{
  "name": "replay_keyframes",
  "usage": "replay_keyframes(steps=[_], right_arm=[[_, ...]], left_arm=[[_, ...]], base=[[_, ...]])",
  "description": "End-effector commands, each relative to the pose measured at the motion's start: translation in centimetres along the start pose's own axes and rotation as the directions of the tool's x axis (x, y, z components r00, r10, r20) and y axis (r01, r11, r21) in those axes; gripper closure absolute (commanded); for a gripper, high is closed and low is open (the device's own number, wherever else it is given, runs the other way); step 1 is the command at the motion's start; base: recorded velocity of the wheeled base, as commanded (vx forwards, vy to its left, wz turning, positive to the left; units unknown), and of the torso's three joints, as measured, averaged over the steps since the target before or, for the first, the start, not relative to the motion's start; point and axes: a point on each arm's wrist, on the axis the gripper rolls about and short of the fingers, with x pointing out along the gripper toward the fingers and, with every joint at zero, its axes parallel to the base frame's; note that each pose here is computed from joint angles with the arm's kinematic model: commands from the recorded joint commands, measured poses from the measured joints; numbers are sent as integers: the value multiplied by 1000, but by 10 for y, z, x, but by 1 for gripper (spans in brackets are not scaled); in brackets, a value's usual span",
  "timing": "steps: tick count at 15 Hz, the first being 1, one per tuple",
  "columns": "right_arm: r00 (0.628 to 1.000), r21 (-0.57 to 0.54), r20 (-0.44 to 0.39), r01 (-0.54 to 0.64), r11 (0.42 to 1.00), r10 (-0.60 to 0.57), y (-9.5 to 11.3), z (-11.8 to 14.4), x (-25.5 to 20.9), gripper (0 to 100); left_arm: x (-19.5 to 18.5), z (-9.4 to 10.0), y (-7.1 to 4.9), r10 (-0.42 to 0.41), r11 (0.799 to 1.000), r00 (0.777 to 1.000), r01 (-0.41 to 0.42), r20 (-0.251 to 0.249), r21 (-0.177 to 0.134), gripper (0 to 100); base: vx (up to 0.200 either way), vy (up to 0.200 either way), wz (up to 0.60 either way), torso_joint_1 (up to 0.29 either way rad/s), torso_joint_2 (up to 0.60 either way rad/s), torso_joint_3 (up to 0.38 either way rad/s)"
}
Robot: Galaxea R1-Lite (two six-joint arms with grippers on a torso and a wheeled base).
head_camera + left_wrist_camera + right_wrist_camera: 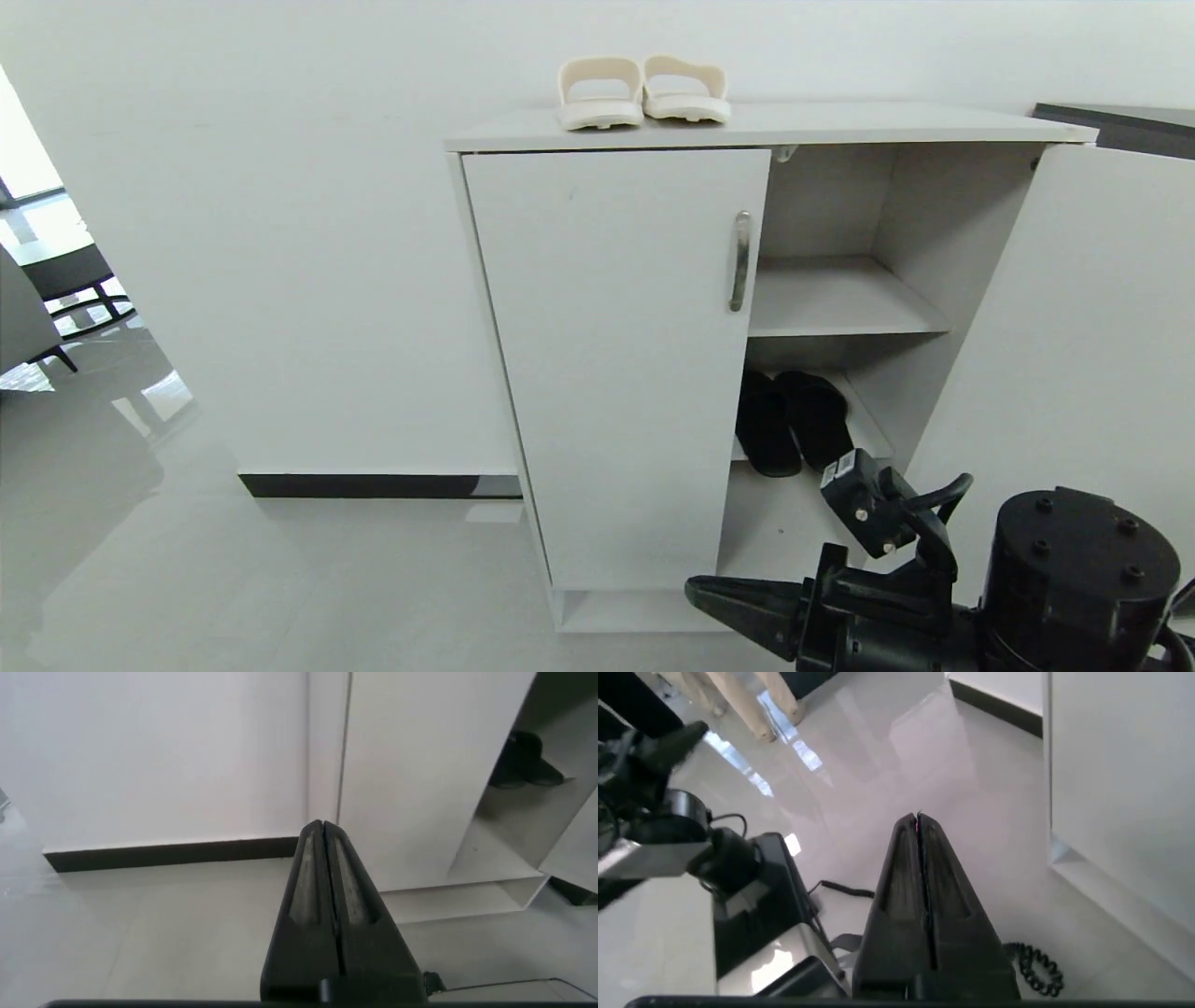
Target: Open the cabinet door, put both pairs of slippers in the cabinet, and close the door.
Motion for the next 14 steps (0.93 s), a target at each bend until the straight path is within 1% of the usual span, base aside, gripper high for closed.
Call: replay_keyframes(steps=[1, 3, 10, 11, 14], right_arm=[[999, -16, -35, -6, 1000, 6, -2, -8, -2, 100], [999, -19, -37, -12, 1000, 11, -2, -8, -2, 100], [999, -17, -45, -13, 1000, 12, -3, -10, -1, 100], [999, -17, -44, -12, 1000, 11, -3, -10, -1, 100], [999, -17, -44, -12, 1000, 11, -3, -10, -1, 100]], left_arm=[[0, 0, 0, 0, 1000, 1000, 0, -1, 0, 100], [0, 0, 0, 1, 1000, 1000, -1, -1, -1, 100], [0, 0, 0, 1, 1000, 1000, -1, -3, -1, 100], [0, 0, 0, 1, 1000, 1000, -1, -1, -9, 100], [0, 0, 0, 1, 1000, 1000, -1, -1, -7, 100]], base=[[0, 200, 0, 7, -2, 2], [0, 200, 0, 5, 0, 5], [0, 0, 0, 0, 0, 0], [0, 0, 0, 0, 0, 0], [0, 0, 0, 0, 0, 0]])
